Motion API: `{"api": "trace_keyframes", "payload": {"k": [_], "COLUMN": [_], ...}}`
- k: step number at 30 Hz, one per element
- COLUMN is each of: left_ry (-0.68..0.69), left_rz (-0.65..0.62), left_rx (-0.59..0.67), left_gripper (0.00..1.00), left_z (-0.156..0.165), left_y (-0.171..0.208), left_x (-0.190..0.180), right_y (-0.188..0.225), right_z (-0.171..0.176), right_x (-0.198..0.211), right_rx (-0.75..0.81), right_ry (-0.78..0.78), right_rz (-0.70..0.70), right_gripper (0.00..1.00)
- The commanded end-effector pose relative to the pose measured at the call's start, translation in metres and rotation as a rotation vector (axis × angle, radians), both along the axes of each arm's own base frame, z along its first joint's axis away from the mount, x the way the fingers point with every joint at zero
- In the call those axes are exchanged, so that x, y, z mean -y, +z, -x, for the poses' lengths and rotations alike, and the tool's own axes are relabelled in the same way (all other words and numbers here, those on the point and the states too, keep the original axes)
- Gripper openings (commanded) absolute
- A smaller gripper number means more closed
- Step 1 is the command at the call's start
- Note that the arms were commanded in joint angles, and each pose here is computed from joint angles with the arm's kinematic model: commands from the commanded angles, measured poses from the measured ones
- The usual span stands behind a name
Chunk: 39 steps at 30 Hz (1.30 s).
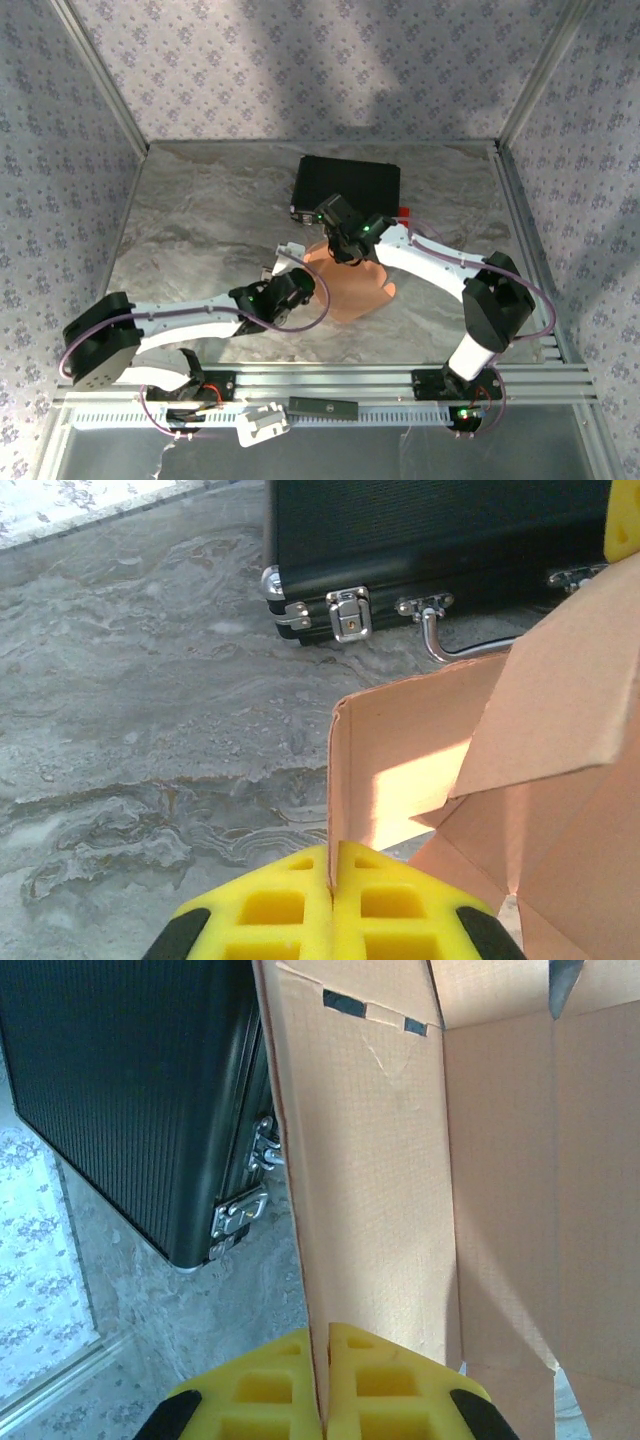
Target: Fold the paper box
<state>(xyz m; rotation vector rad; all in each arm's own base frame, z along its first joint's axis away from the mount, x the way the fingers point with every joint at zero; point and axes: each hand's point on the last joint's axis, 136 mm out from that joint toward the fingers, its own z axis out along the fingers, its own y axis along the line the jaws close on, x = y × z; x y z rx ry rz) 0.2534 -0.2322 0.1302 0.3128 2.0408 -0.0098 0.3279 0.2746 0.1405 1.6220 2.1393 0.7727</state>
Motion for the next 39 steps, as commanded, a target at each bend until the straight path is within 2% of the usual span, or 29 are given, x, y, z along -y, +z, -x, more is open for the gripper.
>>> {"api": "trace_keyframes", "payload": {"k": [1,2,7,10,16,21,32,39], "left_ry": [-0.039,-0.06,-0.178,-0.203,-0.135,-0.112,-0.068,-0.055], "left_rz": [0.005,0.021,0.125,0.141,0.206,0.227,0.245,0.25], "left_rx": [-0.03,-0.044,-0.107,-0.144,-0.213,-0.247,-0.216,-0.217], "left_gripper": [0.0,0.0,0.0,0.0,0.0,0.0,0.0,0.0], "left_z": [0.006,0.009,0.021,0.026,0.017,0.012,0.003,0.001], "left_y": [-0.002,-0.003,-0.006,-0.006,-0.009,-0.018,-0.01,-0.012], "left_x": [-0.011,-0.015,-0.031,-0.047,-0.068,-0.063,-0.064,-0.064], "right_y": [-0.01,-0.019,-0.007,0.001,0.005,0.014,-0.007,-0.009], "right_z": [0.019,0.024,0.018,0.008,0.006,0.011,0.012,0.014], "right_x": [0.005,0.01,0.009,-0.006,-0.035,-0.043,-0.049,-0.048], "right_rx": [-0.05,-0.053,0.076,0.165,0.226,0.273,0.245,0.245], "right_ry": [0.049,0.066,0.16,0.241,0.327,0.337,0.339,0.329], "right_rz": [0.023,0.042,0.044,-0.011,-0.101,-0.118,-0.155,-0.15], "right_gripper": [0.09,0.15,0.49,0.57,0.55,0.55,0.49,0.3]}}
